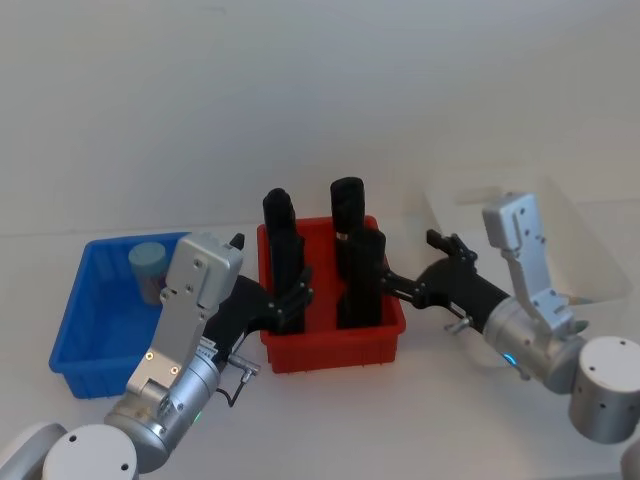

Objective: Pick the cotton swabs from the blue box and place them into the white box.

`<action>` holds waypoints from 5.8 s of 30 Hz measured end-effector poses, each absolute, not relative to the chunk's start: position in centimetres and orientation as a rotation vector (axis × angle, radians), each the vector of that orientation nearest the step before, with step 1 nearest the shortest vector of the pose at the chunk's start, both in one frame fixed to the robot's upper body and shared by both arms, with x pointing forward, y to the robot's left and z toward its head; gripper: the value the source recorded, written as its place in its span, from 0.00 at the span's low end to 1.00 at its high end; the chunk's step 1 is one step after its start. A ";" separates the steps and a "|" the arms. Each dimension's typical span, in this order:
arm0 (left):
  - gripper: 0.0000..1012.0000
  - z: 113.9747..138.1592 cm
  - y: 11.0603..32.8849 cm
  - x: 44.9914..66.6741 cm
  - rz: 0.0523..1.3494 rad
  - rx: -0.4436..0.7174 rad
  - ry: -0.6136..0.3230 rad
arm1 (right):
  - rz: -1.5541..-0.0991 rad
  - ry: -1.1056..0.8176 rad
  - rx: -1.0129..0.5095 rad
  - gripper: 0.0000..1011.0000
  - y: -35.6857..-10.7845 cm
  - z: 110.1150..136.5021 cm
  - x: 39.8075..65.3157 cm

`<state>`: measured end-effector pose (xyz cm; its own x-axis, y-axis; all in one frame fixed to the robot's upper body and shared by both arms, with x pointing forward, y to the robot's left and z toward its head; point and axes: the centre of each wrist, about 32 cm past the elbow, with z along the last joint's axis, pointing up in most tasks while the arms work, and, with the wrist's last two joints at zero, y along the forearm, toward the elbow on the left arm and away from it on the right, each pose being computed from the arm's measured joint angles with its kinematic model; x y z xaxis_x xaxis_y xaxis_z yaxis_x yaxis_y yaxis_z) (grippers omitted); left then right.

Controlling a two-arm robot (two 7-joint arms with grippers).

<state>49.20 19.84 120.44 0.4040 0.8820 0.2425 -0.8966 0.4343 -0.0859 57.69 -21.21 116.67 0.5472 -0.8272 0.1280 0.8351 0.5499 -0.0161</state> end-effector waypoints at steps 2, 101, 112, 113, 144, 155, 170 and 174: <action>0.99 120.4 19.8 49.2 1.124 0.061 -0.268 | -0.972 -0.107 -0.079 0.99 -21.0 116.6 58.2; 0.99 120.4 19.8 49.2 1.124 0.061 -0.268 | -1.268 -0.196 0.043 0.35 -23.5 124.3 55.0; 0.99 120.4 19.8 49.2 1.124 0.061 -0.268 | -1.296 -0.149 -0.012 0.35 -24.2 123.0 55.1; 0.99 120.4 19.8 49.2 1.124 0.061 -0.268 | -1.297 -0.146 -0.015 0.35 -24.2 122.9 55.1; 0.99 120.4 19.8 49.2 1.124 0.061 -0.268 | -1.295 -0.058 -0.118 0.96 -24.7 119.6 56.0; 0.99 120.4 19.8 49.2 1.124 0.061 -0.268 | -1.294 -0.054 -0.122 0.99 -24.7 119.4 56.0; 0.99 120.4 19.8 49.2 1.124 0.061 -0.268 | -1.294 -0.054 -0.124 0.99 -24.7 119.3 56.0; 0.99 120.4 19.8 49.2 1.124 0.061 -0.268 | -1.294 -0.053 -0.125 0.99 -24.7 119.3 56.0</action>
<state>49.20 19.84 120.44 0.4040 0.8821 0.2425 -0.8967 0.4343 -0.0860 56.04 -24.75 119.32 0.2734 -0.9557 0.1094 0.9614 0.2679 -0.0625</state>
